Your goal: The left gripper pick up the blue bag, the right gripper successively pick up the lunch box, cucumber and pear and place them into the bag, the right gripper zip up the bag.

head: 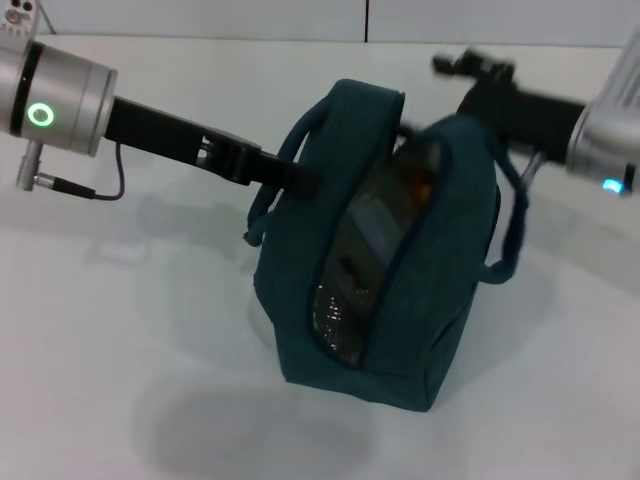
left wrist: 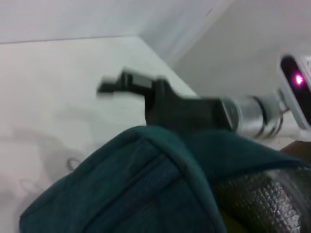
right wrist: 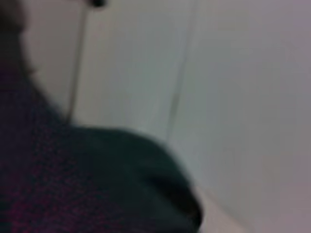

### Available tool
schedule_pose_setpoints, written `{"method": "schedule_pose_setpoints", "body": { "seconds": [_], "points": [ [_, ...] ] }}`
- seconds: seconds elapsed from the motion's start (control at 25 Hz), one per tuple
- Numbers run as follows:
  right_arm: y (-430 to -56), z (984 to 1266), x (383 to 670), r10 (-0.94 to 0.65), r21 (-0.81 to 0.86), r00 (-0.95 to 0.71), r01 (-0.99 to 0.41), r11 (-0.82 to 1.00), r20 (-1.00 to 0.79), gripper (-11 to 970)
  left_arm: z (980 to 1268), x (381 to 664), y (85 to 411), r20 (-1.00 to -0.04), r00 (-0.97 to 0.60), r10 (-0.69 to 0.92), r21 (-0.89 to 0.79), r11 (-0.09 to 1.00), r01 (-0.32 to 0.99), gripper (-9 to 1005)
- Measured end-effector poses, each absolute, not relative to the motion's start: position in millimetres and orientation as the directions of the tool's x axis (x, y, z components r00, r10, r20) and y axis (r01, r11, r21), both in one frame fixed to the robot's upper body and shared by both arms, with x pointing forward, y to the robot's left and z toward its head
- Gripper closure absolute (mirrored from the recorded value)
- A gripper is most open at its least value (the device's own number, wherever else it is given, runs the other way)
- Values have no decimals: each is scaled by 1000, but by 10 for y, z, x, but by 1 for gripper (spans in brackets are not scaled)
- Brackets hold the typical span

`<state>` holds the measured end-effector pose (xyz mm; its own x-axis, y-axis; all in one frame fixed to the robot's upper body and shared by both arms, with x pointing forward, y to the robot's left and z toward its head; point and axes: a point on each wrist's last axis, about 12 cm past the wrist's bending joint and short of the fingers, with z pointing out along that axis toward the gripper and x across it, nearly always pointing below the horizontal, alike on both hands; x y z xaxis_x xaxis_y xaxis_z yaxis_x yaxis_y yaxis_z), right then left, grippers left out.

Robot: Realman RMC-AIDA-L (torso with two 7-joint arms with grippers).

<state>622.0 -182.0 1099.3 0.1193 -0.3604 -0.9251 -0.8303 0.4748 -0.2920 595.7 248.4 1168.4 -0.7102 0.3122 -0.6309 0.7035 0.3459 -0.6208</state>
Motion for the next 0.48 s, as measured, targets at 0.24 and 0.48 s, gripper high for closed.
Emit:
{"method": "schedule_pose_setpoints", "body": {
  "seconds": [0.24, 0.48],
  "points": [
    [-1816, 10823, 5942, -375, -280, 116, -864, 419, -920, 76, 11702, 5993, 2439, -613, -674, 413, -562, 371, 739, 924],
    [-1936, 10764, 5767, -351, -250, 89, -859, 447, -932, 76, 11730, 6016, 2419, -618, -647, 447, -528, 374, 763, 923]
  ]
}}
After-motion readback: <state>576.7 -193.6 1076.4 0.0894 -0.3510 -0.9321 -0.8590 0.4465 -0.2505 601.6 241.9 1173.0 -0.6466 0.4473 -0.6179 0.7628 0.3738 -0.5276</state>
